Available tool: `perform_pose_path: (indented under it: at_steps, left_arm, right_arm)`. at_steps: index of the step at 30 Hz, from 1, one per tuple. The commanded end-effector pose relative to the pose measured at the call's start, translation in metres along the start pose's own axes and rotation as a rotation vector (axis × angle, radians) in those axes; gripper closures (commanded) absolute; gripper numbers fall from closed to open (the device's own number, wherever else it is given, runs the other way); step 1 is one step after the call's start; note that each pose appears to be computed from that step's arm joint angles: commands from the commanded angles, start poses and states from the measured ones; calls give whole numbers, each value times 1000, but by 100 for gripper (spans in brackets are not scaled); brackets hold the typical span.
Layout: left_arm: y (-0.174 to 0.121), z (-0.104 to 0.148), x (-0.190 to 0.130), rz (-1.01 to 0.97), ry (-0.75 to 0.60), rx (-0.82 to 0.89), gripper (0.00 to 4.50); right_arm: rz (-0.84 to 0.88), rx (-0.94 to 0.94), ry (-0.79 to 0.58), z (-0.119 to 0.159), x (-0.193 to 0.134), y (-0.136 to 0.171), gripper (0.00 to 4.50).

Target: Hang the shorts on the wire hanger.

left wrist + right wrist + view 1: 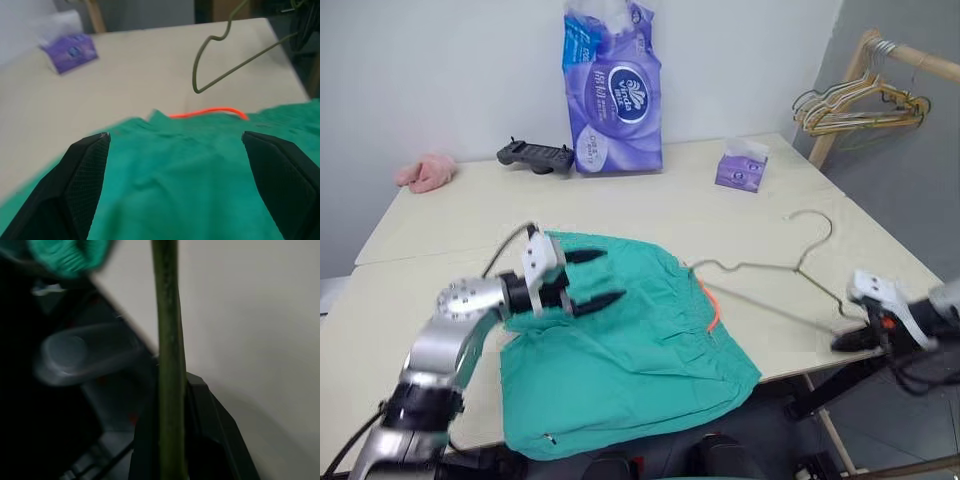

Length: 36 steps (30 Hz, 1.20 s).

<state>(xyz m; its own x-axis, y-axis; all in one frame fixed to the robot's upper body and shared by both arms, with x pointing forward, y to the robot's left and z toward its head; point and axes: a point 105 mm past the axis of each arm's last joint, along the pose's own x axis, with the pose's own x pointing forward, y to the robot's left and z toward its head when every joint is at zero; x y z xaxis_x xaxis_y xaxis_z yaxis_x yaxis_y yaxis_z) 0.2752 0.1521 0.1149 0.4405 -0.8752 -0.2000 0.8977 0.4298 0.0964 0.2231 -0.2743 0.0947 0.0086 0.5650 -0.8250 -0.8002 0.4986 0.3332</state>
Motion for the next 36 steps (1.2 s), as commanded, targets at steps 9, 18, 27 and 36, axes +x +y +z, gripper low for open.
perform_pose_path:
  at_steps: [9,18,27,36]
  left_arm:
    - [-49,-12,-9,-94,60,52,1]
    - [-42,-12,-11,-53,75,85,1]
    - [-39,-10,-9,-53,78,115,1]
    - [-35,-12,-8,-52,74,142,1]
  right_arm:
    - [233,255,-5,-14,12,25,450]
    - [235,417,41,-51,22,22,450]
    - [279,419,67,-56,26,31,450]
    - [350,345,96,-36,49,47,450]
